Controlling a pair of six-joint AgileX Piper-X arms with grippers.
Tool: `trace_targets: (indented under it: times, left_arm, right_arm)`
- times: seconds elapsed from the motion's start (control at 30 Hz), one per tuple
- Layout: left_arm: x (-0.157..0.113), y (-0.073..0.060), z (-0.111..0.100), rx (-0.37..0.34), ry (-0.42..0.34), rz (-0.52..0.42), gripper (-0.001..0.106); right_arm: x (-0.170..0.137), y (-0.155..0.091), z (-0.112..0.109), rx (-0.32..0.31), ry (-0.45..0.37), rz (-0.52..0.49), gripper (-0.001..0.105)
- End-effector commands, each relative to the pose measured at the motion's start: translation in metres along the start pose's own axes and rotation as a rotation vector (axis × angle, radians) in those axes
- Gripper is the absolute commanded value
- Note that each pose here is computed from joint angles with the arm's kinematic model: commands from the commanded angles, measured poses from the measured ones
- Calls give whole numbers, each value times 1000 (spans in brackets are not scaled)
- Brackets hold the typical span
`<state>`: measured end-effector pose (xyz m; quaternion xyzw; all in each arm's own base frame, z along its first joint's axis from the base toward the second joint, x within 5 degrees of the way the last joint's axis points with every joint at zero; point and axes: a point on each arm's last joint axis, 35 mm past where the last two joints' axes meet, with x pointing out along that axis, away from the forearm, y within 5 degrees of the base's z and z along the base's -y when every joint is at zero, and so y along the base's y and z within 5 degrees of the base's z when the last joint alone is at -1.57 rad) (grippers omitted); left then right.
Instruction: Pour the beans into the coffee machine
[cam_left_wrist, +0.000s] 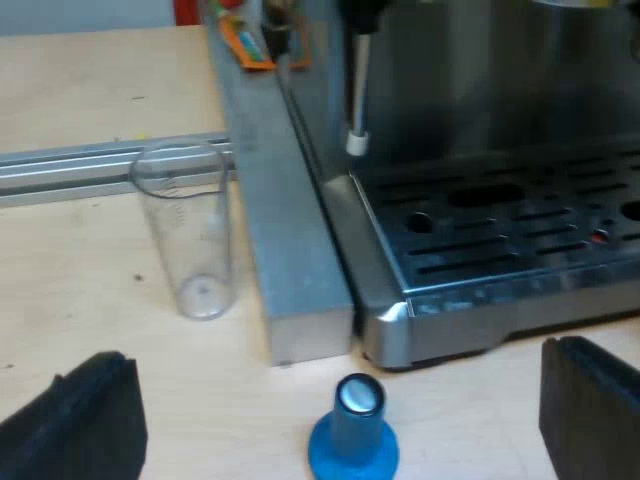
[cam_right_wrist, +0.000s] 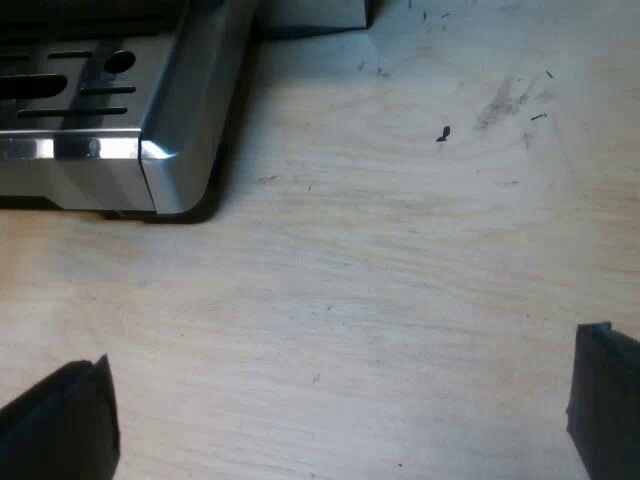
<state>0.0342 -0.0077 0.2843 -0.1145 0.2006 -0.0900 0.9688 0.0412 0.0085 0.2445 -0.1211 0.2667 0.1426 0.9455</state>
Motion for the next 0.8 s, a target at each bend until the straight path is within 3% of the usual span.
trace_targets:
  times: [0.03, 0.8]
  left_arm:
    - [1, 1, 3, -17, -11, 28, 82]
    - [1, 0, 3, -12, -8, 17, 82]
  right_arm:
    - [0, 0, 1, -1, 0, -2, 92]
    - [0, 0, 1, -1, 0, -2, 92]
